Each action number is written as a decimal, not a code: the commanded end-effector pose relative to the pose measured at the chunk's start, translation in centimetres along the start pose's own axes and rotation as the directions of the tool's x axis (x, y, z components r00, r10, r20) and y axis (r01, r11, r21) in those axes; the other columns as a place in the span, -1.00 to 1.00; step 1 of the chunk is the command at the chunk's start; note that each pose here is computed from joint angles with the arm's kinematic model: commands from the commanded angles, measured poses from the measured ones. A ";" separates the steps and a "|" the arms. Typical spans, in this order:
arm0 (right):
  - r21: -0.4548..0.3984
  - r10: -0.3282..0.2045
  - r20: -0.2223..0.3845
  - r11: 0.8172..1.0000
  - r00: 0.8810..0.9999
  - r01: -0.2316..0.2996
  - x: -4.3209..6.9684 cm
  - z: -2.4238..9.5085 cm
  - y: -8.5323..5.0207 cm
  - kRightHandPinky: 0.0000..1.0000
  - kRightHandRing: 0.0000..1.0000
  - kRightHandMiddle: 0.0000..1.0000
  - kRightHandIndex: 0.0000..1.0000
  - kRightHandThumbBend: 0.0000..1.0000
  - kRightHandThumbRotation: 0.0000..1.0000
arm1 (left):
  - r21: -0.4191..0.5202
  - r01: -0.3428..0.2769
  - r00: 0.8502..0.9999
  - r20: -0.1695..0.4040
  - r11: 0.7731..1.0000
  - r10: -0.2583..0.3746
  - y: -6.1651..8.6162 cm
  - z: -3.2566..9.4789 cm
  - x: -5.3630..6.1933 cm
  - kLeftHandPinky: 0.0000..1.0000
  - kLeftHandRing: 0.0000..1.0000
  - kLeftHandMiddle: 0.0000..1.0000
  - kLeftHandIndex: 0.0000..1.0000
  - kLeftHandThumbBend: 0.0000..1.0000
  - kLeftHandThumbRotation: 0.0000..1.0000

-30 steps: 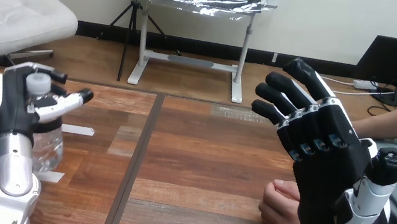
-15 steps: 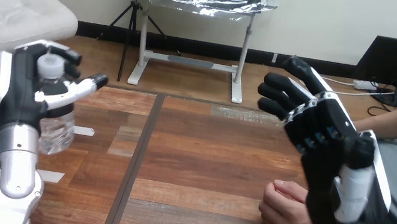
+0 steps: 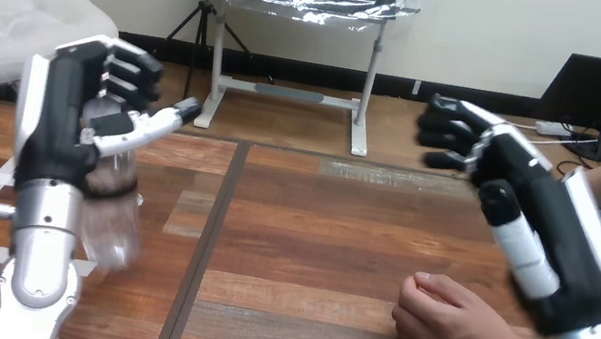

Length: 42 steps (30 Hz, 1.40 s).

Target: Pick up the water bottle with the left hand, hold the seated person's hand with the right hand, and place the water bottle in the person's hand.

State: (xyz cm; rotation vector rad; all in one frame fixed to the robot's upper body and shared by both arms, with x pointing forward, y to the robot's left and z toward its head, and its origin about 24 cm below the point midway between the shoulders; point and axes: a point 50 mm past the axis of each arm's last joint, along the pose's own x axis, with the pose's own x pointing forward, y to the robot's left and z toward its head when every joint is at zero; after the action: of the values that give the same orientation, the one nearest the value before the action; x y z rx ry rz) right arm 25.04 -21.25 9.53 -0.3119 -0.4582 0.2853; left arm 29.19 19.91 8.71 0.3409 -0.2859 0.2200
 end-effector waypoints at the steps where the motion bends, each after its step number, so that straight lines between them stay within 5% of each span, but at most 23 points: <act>1: -0.127 -0.036 0.035 0.991 0.999 0.041 1.3 0.6 -2.9 0.41 0.53 0.56 0.55 0.73 0.74 | -0.031 0.030 0.993 0.113 0.999 -0.026 -0.4 2.5 0.4 -0.40 -0.28 -0.20 -0.19 0.64 -1.00; 7: -0.210 -0.019 -0.005 0.978 1.000 0.018 1.5 0.0 -4.7 0.50 0.60 0.61 0.59 0.68 0.71 | -0.073 0.061 0.990 0.128 0.995 -0.051 -0.8 3.1 0.1 -0.42 -0.30 -0.22 -0.20 0.67 -1.00; 20: -0.400 0.009 -0.144 0.914 0.990 -0.066 1.4 -0.9 -8.4 0.47 0.63 0.64 0.62 0.74 0.62 | -0.101 0.099 0.985 0.148 0.990 -0.084 -1.2 3.9 -0.2 -0.43 -0.31 -0.22 -0.20 0.65 -1.00; 32: -0.465 0.004 -0.210 0.879 0.978 -0.104 1.0 -0.7 -10.0 0.41 0.63 0.65 0.63 0.72 0.44 | -0.109 0.109 0.983 0.162 0.988 -0.091 -1.2 4.2 -0.2 -0.44 -0.32 -0.23 -0.20 0.65 -1.00; 42: -0.482 -0.005 -0.229 0.869 0.973 -0.109 0.8 -0.4 -10.4 0.37 0.62 0.65 0.63 0.70 0.42 | -0.105 0.111 0.982 0.167 0.988 -0.093 -1.2 4.2 -0.1 -0.45 -0.32 -0.23 -0.20 0.65 -1.00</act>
State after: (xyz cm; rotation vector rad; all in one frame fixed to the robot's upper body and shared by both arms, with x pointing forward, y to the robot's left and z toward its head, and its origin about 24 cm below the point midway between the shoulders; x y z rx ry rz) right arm 27.19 -30.75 10.71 -0.8168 -0.2057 0.2090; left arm 28.32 17.48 10.63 0.2561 -0.3709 0.0779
